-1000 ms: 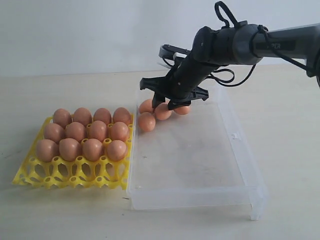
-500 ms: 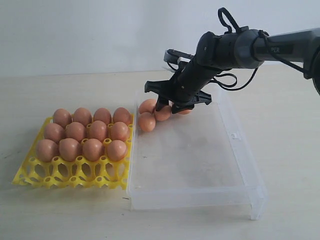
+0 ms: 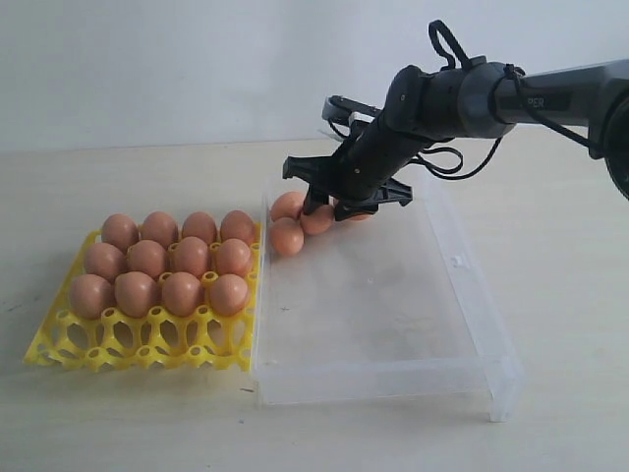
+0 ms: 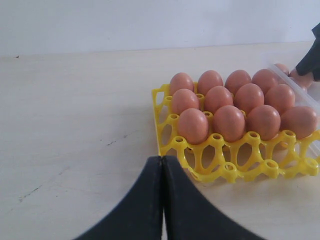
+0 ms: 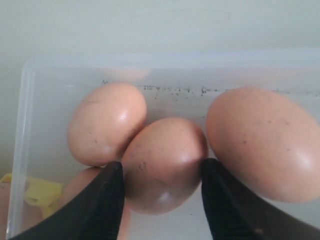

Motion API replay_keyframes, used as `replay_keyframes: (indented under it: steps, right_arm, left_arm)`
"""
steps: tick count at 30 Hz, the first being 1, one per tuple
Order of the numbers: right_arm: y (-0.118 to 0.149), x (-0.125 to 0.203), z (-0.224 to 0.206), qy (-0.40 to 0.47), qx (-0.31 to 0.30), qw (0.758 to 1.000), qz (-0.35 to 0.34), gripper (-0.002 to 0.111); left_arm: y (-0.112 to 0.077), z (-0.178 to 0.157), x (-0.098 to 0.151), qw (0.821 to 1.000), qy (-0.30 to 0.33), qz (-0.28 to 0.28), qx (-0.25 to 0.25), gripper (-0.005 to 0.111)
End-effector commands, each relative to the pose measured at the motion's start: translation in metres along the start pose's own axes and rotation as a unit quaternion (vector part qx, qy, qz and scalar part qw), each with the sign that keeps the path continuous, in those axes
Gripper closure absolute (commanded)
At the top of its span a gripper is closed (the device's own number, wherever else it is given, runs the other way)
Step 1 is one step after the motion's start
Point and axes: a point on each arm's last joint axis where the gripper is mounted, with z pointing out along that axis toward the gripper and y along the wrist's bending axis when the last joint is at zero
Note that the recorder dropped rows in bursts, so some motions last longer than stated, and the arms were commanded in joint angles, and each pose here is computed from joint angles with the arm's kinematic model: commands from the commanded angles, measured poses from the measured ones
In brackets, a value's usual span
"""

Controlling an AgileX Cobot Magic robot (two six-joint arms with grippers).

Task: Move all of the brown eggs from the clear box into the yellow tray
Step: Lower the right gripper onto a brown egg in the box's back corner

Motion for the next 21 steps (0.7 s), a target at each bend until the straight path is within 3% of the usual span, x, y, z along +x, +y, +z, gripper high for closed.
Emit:
replay_keyframes:
  steps: [1,6,11,21]
  right_arm:
    - [-0.0106,0.0079,0.0168,0.021,0.011,1.0,-0.004,0.062]
    - [-0.0082,0.0092,0.0168,0.028,-0.002,1.0,-0.009,0.059]
    - [-0.0081,0.0098,0.0167,0.031,-0.003,0.999,-0.008,0.043]
    - [-0.008,0.0052,0.0169,0.006,-0.003,1.0,-0.008,0.043]
  left_arm:
    - [0.0001,-0.0008,-0.0024,1.0,-0.01,0.0,-0.001,0.107]
    - [0.0001,-0.0008,-0.0024,1.0,-0.01,0.0,-0.001,0.107]
    - [0.0001,-0.0008,-0.0024,1.0,-0.01,0.0,-0.001,0.107]
    - [0.0001,-0.0008,-0.0024,1.0,-0.01,0.0,-0.001,0.107]
